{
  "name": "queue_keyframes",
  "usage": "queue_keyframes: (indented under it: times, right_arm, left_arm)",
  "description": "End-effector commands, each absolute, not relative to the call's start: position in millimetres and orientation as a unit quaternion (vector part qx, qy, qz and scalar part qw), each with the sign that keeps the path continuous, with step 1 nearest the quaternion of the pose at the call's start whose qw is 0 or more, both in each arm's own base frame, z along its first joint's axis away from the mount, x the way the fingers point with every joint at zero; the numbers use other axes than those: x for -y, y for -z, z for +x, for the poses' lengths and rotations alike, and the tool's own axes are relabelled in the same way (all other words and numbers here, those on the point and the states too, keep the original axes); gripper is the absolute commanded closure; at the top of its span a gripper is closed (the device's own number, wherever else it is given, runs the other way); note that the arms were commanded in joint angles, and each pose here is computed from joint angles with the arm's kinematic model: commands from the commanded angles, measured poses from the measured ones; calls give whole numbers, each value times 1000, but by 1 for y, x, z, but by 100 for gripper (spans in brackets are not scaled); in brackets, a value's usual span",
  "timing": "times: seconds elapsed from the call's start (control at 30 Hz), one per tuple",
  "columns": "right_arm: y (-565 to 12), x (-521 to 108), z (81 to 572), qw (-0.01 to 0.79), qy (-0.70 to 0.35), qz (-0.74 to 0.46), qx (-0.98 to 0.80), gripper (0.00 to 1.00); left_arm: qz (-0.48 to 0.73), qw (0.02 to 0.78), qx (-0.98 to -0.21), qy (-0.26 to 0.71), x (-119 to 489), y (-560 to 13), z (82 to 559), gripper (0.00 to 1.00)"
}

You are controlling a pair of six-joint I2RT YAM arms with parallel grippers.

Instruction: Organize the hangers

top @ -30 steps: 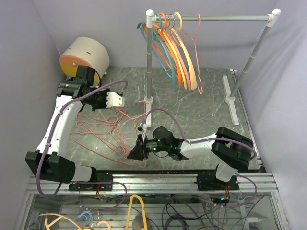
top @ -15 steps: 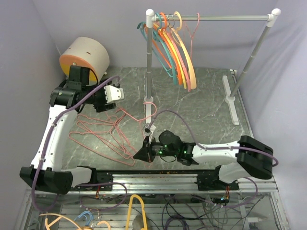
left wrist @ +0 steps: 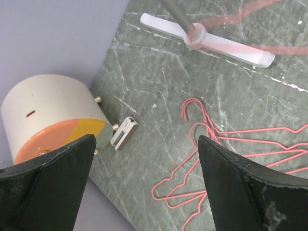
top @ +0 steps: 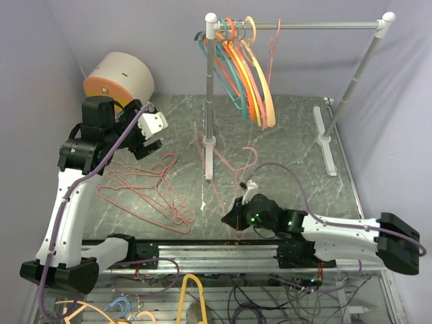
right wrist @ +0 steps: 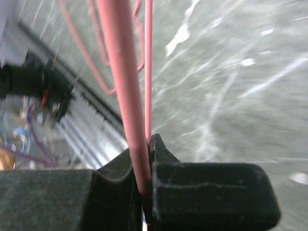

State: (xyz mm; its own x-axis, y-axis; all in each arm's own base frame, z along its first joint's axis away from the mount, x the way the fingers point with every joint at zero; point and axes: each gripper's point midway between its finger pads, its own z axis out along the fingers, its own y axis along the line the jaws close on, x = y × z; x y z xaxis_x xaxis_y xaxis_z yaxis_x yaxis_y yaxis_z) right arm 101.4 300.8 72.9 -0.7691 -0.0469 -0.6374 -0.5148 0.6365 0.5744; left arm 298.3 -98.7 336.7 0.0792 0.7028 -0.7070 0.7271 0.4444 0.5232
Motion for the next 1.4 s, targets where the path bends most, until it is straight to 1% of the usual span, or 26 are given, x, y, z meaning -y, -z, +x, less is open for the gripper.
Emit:
queue_keyframes:
  times: [0.0,0.1,0.2,0.3,0.4,0.5,0.63,0.7,0.73,0.9,1.0,1.13,1.23,1.37]
  right_arm:
    - [-76,-249,145,351,-311,-65,-881,100]
    - [-81,-215,169,364,-265,-29,-892,100]
    - [-70,-184,188,351,-221,4,-910,100]
    - [-64,-165,201,345,-187,30,-919,100]
    - [-74,-143,223,355,-115,49,-927,100]
    - [-107,-125,257,378,-50,67,-922,100]
    - [-149,-106,292,404,-9,61,-913,100]
    - [-168,-95,306,413,13,54,-909,100]
    - [-187,-91,315,429,14,53,-901,100]
    - [-247,-71,335,477,54,30,-877,100]
    - [-273,-73,341,490,54,19,-870,100]
    - [-291,-83,353,489,45,0,-871,100]
    - [-310,-89,363,497,34,-11,-867,100]
    - [-327,-94,379,502,16,-18,-865,100]
  left_arm:
    - [493,518,-699,11,94,-329,298,1]
    - [488,522,-699,33,99,-327,292,1]
    - [494,519,-695,59,107,-322,285,1]
    - [488,520,-698,67,108,-319,282,1]
    - [478,520,-704,77,108,-317,279,1]
    - [468,513,-711,111,110,-317,269,1]
    - [459,509,-706,179,116,-326,246,2]
    - [457,498,-710,196,117,-325,235,1]
    - [453,493,-715,199,117,-325,232,1]
    - [388,498,-754,181,105,-324,232,1]
    - [301,505,-792,166,93,-325,240,1]
    - [248,519,-809,121,74,-328,247,1]
    - [239,530,-810,80,61,-326,254,1]
    - [245,496,-832,26,41,-310,269,1]
